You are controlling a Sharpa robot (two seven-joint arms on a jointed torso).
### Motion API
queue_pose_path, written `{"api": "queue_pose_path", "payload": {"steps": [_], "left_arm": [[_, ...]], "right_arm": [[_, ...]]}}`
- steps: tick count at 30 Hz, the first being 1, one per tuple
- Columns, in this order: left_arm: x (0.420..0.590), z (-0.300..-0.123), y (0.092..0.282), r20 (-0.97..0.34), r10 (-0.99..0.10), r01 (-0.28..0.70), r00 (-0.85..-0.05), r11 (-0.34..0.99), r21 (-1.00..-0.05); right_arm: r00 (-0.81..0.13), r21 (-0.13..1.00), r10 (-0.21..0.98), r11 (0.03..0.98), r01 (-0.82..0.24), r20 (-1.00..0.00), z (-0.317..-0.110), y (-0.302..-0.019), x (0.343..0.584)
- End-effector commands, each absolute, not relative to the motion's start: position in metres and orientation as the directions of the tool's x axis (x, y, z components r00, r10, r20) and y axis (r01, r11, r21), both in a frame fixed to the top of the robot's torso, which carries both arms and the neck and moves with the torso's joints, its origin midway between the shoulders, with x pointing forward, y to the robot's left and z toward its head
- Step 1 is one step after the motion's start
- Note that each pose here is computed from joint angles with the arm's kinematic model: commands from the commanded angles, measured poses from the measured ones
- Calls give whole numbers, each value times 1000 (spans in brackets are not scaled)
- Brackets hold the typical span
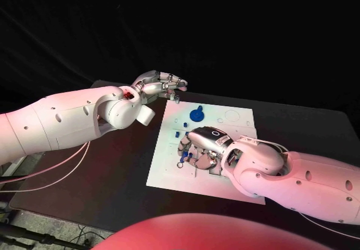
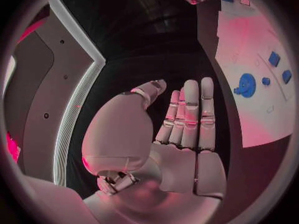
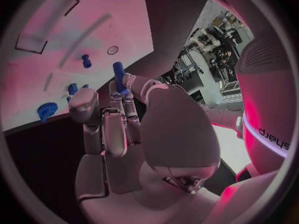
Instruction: Assemble the parts on the task board
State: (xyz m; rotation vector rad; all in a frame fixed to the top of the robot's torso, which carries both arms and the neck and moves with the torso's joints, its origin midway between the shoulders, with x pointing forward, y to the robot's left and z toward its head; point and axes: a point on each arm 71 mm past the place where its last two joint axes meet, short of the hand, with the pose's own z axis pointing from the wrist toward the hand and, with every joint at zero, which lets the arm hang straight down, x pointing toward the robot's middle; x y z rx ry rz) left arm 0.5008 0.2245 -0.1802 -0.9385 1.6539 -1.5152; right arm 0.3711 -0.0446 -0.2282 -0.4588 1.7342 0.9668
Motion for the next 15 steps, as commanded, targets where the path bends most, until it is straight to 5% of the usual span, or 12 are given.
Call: {"api": "queue_pose_path", "payload": {"steps": [1,15], "left_arm": [[500,-179,221,-10,-859,-50,-513,41,-998],[500,-179,220,-8,-856,-52,-518,40,-998]], "right_arm": [[-367,372,132,583,-722,-921,-234,-41,370],[-382,369,114,604,-706,-917,-255,-36,374]]}}
